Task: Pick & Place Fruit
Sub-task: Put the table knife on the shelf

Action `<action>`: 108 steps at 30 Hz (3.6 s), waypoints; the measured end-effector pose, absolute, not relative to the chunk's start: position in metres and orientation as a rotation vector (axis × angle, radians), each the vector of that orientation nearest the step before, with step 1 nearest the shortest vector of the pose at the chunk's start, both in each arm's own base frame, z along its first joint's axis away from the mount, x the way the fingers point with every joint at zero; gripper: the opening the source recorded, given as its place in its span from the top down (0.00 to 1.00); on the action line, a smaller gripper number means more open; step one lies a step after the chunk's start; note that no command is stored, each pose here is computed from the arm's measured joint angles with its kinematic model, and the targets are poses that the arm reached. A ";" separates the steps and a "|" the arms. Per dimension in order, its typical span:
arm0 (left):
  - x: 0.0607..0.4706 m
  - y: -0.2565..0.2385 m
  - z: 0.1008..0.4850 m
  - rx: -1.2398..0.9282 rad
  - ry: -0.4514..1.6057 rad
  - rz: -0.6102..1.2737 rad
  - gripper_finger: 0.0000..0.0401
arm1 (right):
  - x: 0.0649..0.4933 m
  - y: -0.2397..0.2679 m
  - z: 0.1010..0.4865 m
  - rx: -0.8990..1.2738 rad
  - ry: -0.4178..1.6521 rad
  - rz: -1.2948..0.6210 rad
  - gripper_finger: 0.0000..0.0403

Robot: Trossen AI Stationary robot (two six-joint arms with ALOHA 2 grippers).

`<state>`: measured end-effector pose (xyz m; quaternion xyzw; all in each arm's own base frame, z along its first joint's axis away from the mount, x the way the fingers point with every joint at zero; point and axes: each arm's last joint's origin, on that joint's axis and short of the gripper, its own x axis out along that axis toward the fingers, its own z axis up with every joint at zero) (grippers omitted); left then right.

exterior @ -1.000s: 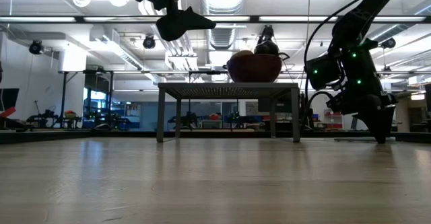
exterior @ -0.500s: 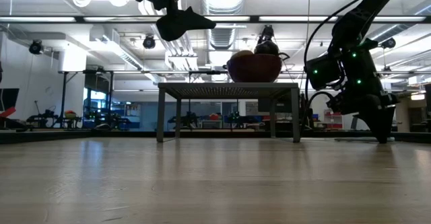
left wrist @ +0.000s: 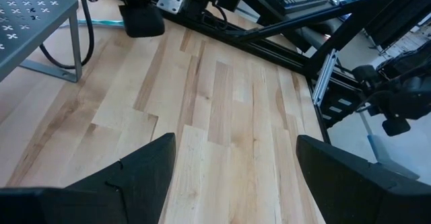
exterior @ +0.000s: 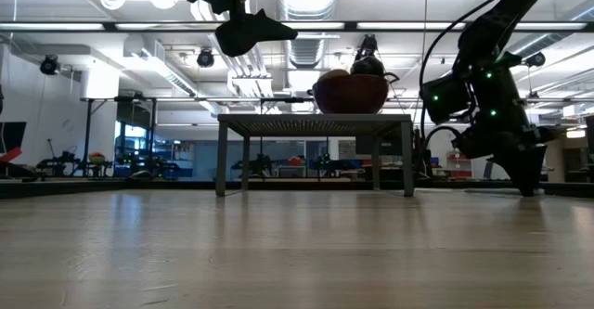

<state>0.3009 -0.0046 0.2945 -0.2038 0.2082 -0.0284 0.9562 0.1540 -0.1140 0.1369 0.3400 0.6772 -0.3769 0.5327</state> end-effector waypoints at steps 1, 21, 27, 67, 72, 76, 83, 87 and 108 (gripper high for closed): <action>0.301 -0.005 0.294 -0.414 0.423 -0.058 0.22 | 0.154 -0.114 0.138 0.812 1.608 -0.907 0.87; 0.301 -0.005 0.294 -0.413 0.422 -0.058 0.22 | 0.122 -0.091 0.208 0.804 1.189 -0.945 0.89; 0.301 -0.005 0.294 -0.406 0.422 -0.059 0.22 | 0.103 -0.078 0.233 0.789 0.966 -0.935 0.87; 0.295 -0.005 0.287 -0.230 -0.086 -0.152 0.22 | 0.135 -0.010 0.290 0.281 0.066 0.040 0.89; 0.294 -0.007 0.285 -0.240 -0.089 -0.169 0.22 | 0.156 0.005 0.277 0.222 0.078 0.035 0.88; 0.294 -0.012 0.285 -0.247 -0.091 -0.229 0.22 | 0.174 0.021 0.272 0.159 0.093 0.030 0.88; 0.304 -0.021 0.282 -0.127 -0.187 -0.173 0.22 | 0.204 0.053 0.277 0.041 0.141 -0.011 0.88; 0.320 -0.022 0.282 -0.102 -0.196 -0.122 0.22 | 0.217 0.066 0.281 -0.011 0.158 -0.031 0.87; 0.373 -0.031 0.303 0.004 -0.189 -0.177 0.22 | 0.233 0.076 0.290 -0.043 0.156 -0.061 0.88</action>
